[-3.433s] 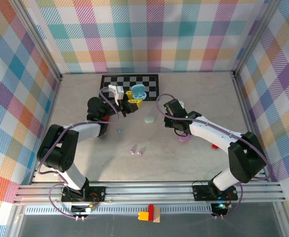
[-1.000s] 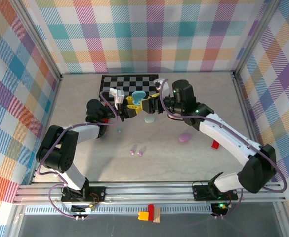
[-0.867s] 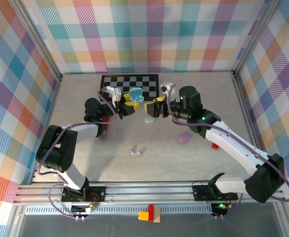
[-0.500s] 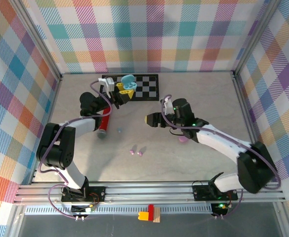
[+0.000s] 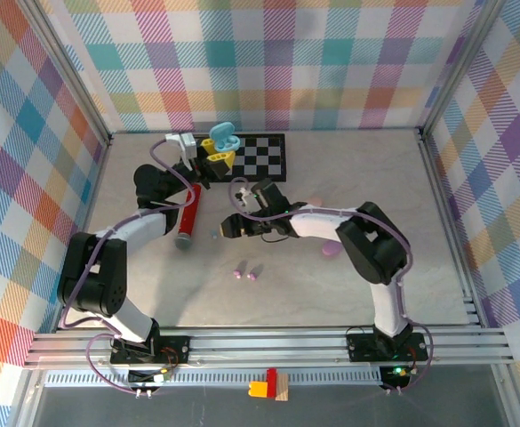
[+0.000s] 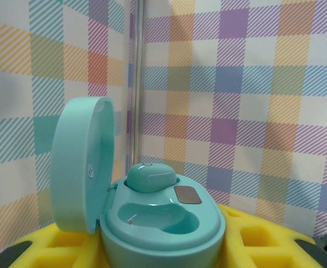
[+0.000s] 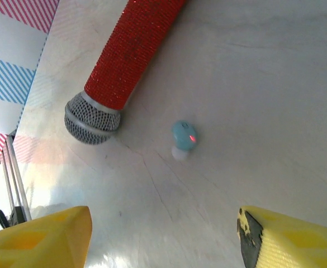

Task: Insert the wireless bluetooth earbuds into the charging case

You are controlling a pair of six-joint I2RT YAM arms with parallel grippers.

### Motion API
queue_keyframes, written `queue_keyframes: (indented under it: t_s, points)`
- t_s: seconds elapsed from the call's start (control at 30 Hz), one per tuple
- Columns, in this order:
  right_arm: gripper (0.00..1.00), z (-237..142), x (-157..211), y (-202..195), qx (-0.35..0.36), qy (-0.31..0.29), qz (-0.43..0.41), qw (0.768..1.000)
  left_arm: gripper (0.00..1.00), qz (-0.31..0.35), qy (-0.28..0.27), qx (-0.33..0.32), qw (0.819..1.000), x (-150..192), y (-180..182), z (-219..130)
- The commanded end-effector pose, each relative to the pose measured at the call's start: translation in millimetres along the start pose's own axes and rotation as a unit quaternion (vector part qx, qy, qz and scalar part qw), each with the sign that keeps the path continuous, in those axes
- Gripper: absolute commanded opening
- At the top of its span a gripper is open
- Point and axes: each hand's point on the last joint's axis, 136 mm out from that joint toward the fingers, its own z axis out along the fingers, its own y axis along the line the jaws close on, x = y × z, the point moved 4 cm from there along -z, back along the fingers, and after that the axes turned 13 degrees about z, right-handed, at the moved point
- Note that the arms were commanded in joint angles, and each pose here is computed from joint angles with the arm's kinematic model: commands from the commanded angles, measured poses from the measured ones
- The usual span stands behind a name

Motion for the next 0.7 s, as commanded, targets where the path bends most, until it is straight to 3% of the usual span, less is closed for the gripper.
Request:
queue_keyframes:
  t_s: [0.0, 0.47, 0.67]
  points:
    - [0.69, 21, 2, 6, -0.012, 0.031, -0.027, 0.999, 0.38, 0.014, -0.015, -0.007, 1.0, -13, 1, -6]
    - [0.69, 55, -12, 1, 0.025, 0.063, -0.074, 0.995, 0.38, 0.015, -0.013, -0.002, 1.0, -15, -1, -9]
    - [0.64, 68, -8, -1, 0.029, 0.096, -0.08, 0.992, 0.38, 0.015, -0.011, 0.0, 1.0, -12, -3, -10]
